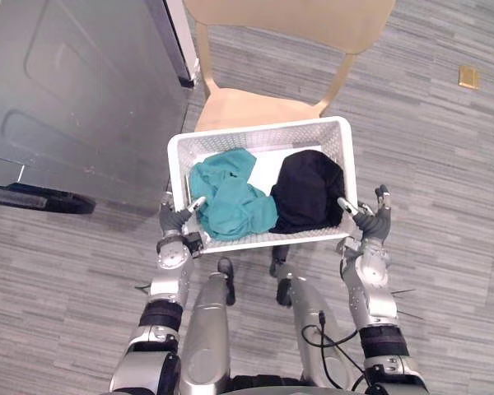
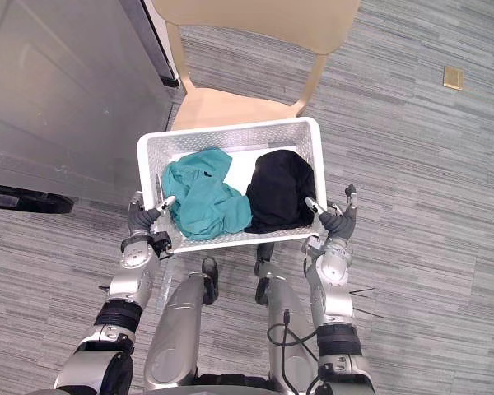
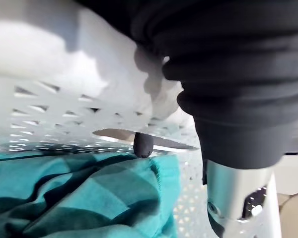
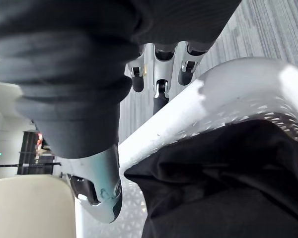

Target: Pick up the laundry basket with both hands and put the clothes into the washing machine.

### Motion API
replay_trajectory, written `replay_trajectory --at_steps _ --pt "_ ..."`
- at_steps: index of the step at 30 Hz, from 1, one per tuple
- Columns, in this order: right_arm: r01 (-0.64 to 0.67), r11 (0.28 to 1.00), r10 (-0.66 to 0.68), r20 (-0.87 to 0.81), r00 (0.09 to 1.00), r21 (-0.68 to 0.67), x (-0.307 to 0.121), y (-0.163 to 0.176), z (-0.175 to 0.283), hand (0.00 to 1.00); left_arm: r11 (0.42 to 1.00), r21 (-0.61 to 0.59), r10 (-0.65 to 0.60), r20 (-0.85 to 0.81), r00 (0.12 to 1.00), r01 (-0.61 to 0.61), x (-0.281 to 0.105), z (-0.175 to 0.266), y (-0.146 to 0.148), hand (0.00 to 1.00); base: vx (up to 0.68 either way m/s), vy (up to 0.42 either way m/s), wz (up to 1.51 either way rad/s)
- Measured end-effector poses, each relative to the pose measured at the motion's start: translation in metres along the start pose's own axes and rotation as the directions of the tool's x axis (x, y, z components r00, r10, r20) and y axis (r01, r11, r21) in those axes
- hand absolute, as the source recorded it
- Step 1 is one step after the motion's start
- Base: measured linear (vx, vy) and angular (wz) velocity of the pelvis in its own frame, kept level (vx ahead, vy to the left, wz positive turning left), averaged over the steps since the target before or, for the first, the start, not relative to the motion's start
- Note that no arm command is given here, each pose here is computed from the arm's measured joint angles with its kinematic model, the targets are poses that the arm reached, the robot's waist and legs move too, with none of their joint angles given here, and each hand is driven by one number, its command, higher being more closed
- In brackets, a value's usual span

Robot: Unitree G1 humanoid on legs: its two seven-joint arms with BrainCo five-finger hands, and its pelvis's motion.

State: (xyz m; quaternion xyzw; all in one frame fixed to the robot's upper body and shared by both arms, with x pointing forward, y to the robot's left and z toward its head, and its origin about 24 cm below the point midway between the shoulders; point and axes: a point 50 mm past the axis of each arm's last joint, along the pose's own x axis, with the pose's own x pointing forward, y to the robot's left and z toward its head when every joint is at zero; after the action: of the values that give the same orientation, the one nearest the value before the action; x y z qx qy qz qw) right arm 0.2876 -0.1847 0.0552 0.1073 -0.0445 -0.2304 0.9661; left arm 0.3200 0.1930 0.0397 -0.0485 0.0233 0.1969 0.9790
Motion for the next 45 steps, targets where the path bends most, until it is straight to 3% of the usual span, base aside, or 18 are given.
replay_trajectory --at_steps 13,24,28,34,39,45 --pt "-0.038 0.999 0.038 0.030 0.999 0.016 0.003 0.011 0.008 0.00 0.991 -0.132 0.025 0.149 0.989 -0.005 0.011 0.041 -0.010 0.00 0.02 -0.004 0.01" --pt "-0.128 0.991 0.115 0.223 0.968 0.047 0.020 0.046 0.061 0.00 0.989 -0.142 0.023 0.350 0.937 0.029 0.028 0.112 -0.029 0.00 0.03 -0.024 0.04" --pt "-0.104 0.994 0.108 0.235 0.966 -0.029 0.021 0.034 0.059 0.00 0.995 -0.095 0.020 0.415 0.910 0.021 0.020 0.118 -0.026 0.00 0.02 0.004 0.02" --pt "0.009 0.989 0.036 0.305 0.952 -0.145 0.007 -0.015 0.063 0.00 0.997 -0.043 0.071 0.357 0.931 -0.060 0.001 0.079 0.007 0.00 0.03 0.010 0.07" --pt "0.095 0.911 0.056 0.350 0.935 -0.401 0.000 -0.043 0.061 0.00 0.995 0.014 0.094 0.275 0.957 -0.102 -0.016 0.042 0.033 0.00 0.02 -0.012 -0.01" --pt "0.125 0.852 0.069 0.346 0.936 -0.509 -0.002 -0.051 0.057 0.00 0.996 -0.006 0.084 0.270 0.959 -0.086 -0.026 0.036 0.035 0.00 0.01 -0.001 -0.01"
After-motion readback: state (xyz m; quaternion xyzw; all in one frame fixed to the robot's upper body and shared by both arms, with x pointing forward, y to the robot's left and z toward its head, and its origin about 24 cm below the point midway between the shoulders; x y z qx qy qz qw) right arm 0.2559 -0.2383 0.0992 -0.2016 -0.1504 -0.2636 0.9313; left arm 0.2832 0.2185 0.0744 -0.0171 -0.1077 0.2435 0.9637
